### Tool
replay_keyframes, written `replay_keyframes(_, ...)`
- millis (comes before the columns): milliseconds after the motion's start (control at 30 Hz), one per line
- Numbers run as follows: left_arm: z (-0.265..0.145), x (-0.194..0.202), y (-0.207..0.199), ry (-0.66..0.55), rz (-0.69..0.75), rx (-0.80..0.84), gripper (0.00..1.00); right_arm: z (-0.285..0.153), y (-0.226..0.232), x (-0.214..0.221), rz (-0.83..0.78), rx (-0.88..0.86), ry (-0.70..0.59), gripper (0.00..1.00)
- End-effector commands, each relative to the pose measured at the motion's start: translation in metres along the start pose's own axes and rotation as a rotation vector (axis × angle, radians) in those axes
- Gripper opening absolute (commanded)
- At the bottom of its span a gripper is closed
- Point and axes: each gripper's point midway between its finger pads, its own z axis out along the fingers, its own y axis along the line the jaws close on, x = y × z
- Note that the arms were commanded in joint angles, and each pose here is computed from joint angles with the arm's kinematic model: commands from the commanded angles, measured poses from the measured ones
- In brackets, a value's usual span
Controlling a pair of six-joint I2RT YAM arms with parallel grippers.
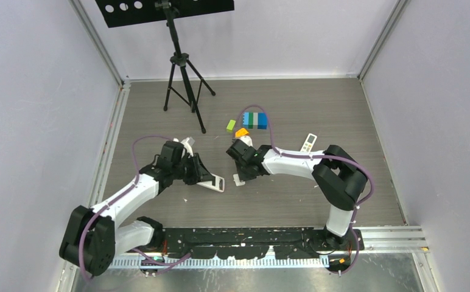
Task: Load the batteries into the remote control
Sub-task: Place the remote control at the center of the board.
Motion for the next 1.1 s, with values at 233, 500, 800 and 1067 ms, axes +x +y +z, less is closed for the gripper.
replay_keyframes(233, 0.036, -0.027, -0.003, 0.002, -0.031, -0.014, 0.36, -0.032, -0.06, -0.033, 0.252, 0.146, -0.17, 0.0)
replay_keyframes(500, 0.048, -0.029, 0.028, 0.052, -0.05, -0.197, 0.58, -0.035, -0.063, -0.028, 0.304, 0.101, -0.155, 0.0)
replay_keyframes(800, 0.029, -0.043, 0.054, -0.007, -0.032, -0.403, 0.83, -0.046, -0.063, -0.031, 0.355, 0.031, -0.169, 0.0)
replay_keyframes(1067, -0.002, -0.057, 0.049, -0.105, -0.018, -0.451, 0.88, -0.059, -0.045, -0.048, 0.362, -0.086, -0.195, 0.0)
